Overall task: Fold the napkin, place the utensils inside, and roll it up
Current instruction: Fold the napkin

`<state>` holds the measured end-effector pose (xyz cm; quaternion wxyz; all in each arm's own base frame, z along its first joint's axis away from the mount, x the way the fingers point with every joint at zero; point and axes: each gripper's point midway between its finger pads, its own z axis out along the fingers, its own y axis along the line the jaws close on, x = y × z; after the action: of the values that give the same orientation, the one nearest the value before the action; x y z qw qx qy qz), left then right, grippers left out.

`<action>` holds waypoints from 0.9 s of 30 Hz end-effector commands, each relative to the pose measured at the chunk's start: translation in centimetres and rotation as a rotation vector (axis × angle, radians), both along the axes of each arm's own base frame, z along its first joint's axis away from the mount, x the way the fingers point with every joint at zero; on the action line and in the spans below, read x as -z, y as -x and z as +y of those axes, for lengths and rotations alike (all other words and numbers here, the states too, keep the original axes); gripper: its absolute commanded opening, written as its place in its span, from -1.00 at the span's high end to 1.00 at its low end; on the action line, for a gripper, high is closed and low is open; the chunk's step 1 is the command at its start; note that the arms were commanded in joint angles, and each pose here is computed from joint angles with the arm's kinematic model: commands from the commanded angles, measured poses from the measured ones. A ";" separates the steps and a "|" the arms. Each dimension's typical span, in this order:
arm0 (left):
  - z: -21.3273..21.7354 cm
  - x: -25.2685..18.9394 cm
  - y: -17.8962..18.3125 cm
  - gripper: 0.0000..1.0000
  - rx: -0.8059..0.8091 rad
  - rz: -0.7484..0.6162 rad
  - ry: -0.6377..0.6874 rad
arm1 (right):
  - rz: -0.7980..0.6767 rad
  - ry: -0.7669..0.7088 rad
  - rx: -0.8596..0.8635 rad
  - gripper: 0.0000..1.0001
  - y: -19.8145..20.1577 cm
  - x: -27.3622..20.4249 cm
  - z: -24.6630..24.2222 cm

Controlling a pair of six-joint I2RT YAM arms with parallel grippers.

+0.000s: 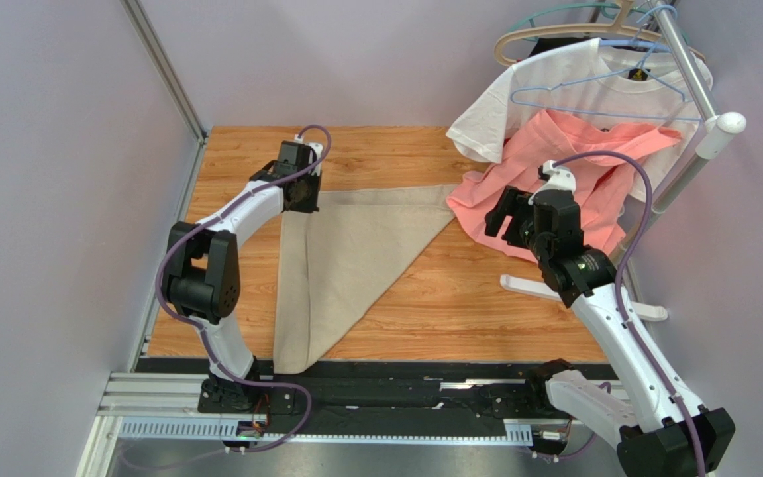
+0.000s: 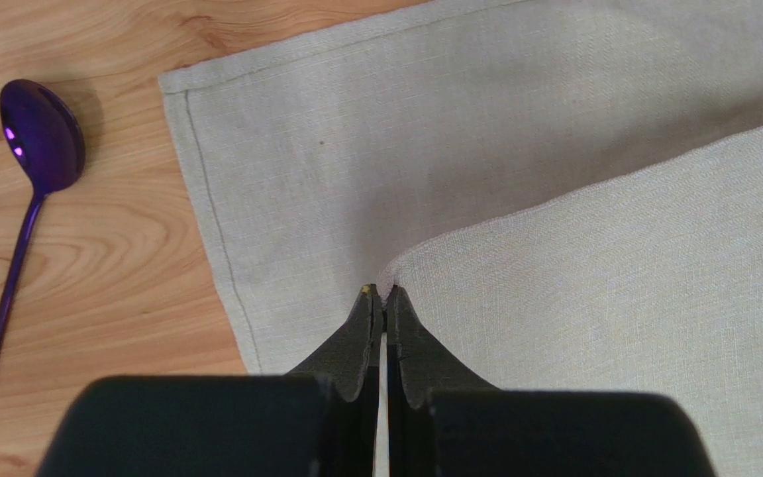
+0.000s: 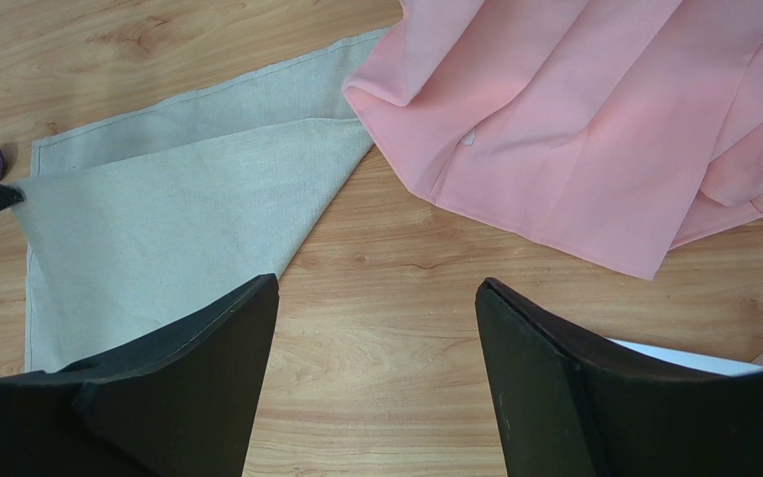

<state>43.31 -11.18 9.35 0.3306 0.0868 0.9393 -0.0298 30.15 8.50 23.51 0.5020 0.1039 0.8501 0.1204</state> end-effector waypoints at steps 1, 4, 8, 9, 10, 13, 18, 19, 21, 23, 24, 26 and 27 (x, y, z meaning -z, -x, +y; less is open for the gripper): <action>1.0 -1.3 -2.2 1.00 0.007 -0.039 -0.006 | -0.055 -0.021 -0.009 -0.54 -0.8 -1.5 0.4; 2.0 -1.1 -2.8 1.00 -0.003 -0.031 -0.031 | -0.054 -0.021 -0.006 -0.54 -0.8 -1.5 0.3; 3.1 -0.8 -3.6 1.00 -0.013 -0.016 -0.038 | -0.051 -0.020 -0.009 -0.54 -0.8 -1.3 0.4; 3.4 -0.8 -3.7 1.00 -0.017 -0.016 -0.038 | -0.052 -0.021 -0.007 -0.54 -0.8 -1.4 0.4; 3.9 -0.8 -3.9 1.00 -0.029 -0.016 -0.037 | -0.051 -0.020 -0.006 -0.54 -0.9 -1.4 0.3; 4.4 -0.6 -4.1 1.00 -0.030 -0.012 -0.044 | -0.051 -0.021 -0.007 -0.54 -0.9 -1.4 0.4; 5.4 -0.7 -4.5 1.00 -0.044 -0.010 -0.045 | -0.046 -0.020 -0.009 -0.54 -1.0 -1.3 0.5; 5.5 -0.8 -4.7 1.00 -0.044 -0.013 -0.045 | -0.048 -0.019 -0.008 -0.54 -1.0 -1.3 0.4; 5.7 -0.8 -5.0 1.00 -0.043 -0.012 -0.040 | -0.043 -0.020 -0.012 -0.54 -1.0 -1.2 0.5; 6.1 -0.6 -5.3 1.00 -0.042 -0.005 -0.046 | -0.043 -0.020 -0.012 -0.54 -1.0 -1.2 0.5; 6.2 -0.5 -5.4 1.00 -0.044 0.000 -0.048 | -0.046 -0.021 -0.010 -0.54 -1.1 -1.3 0.5; 6.4 -0.2 -5.9 1.00 -0.051 0.007 -0.053 | -0.045 -0.018 -0.010 -0.54 -1.1 -1.3 0.4; 6.7 -0.1 -6.1 1.00 -0.058 0.010 -0.055 | -0.044 -0.020 -0.014 -0.54 -1.0 -1.3 0.6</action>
<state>47.90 -5.40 8.71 0.3148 0.0651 0.9469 -0.0012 30.38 8.70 22.96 0.4941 0.1018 0.8550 0.1202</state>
